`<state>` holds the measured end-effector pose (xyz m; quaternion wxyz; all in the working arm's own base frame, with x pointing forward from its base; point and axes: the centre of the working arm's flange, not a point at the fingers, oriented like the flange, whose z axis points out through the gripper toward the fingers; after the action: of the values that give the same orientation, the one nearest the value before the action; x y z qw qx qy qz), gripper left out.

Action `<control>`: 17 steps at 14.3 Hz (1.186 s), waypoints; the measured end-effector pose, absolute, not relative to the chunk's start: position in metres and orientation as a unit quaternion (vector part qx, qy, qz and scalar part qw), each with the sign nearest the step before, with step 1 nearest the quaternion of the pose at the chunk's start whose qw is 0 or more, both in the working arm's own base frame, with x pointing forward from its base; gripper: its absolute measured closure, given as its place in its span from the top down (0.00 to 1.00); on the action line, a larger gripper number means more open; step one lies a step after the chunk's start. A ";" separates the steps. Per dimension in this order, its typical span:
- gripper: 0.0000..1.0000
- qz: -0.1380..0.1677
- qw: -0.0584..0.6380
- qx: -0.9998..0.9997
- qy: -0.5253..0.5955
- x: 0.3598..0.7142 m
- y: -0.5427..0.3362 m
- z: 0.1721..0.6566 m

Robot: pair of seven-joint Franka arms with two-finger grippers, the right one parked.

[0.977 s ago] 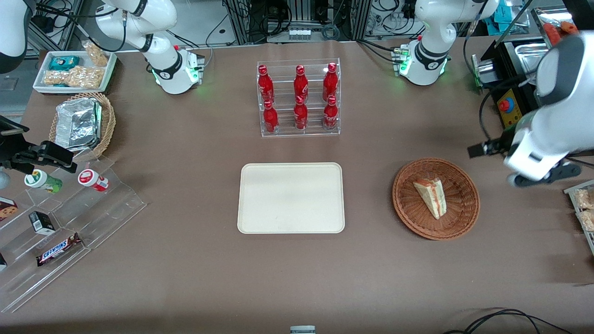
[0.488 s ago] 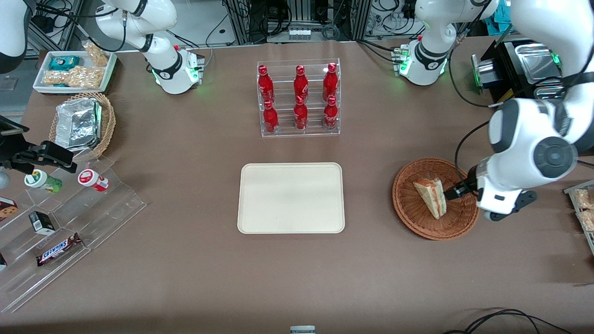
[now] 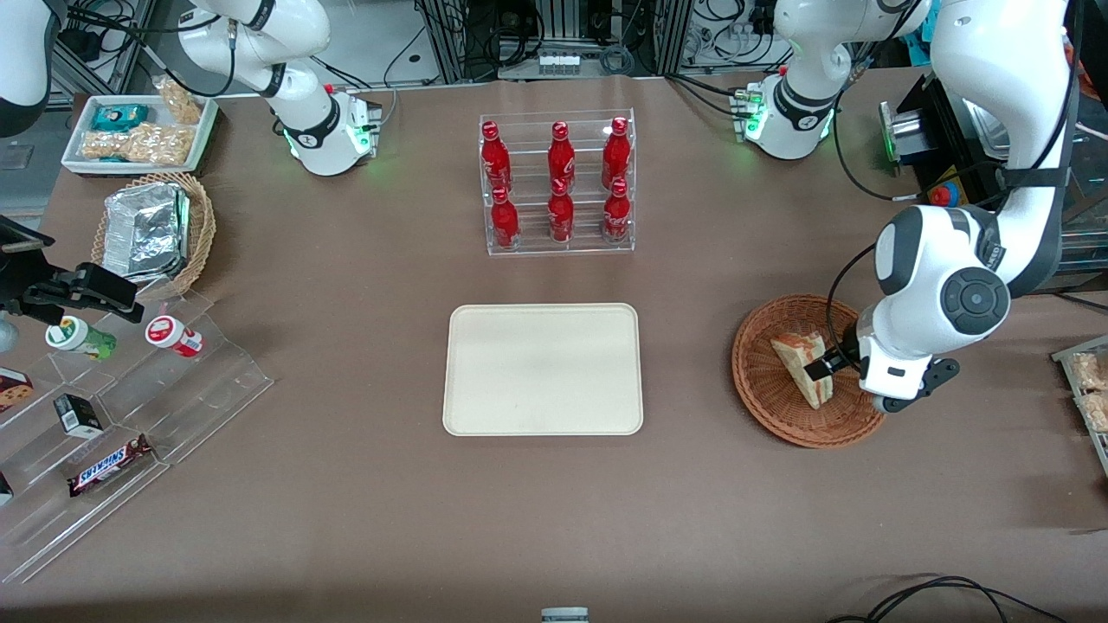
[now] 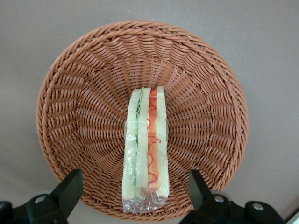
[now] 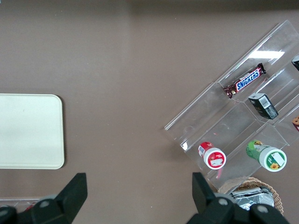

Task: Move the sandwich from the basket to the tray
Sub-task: 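Lower the open left gripper around the wrapped sandwich and close it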

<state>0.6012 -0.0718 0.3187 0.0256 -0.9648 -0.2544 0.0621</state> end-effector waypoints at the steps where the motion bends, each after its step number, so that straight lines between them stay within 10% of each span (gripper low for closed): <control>1: 1.00 0.064 0.026 -0.965 -0.254 0.601 -0.073 0.316; 15: 1.00 0.080 0.030 -0.950 -0.302 0.578 -0.090 0.244; 17: 0.81 0.081 0.032 -0.945 -0.315 0.574 -0.089 0.239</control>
<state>0.5744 -0.0891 0.2390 0.0320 -0.9452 -0.3147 0.0806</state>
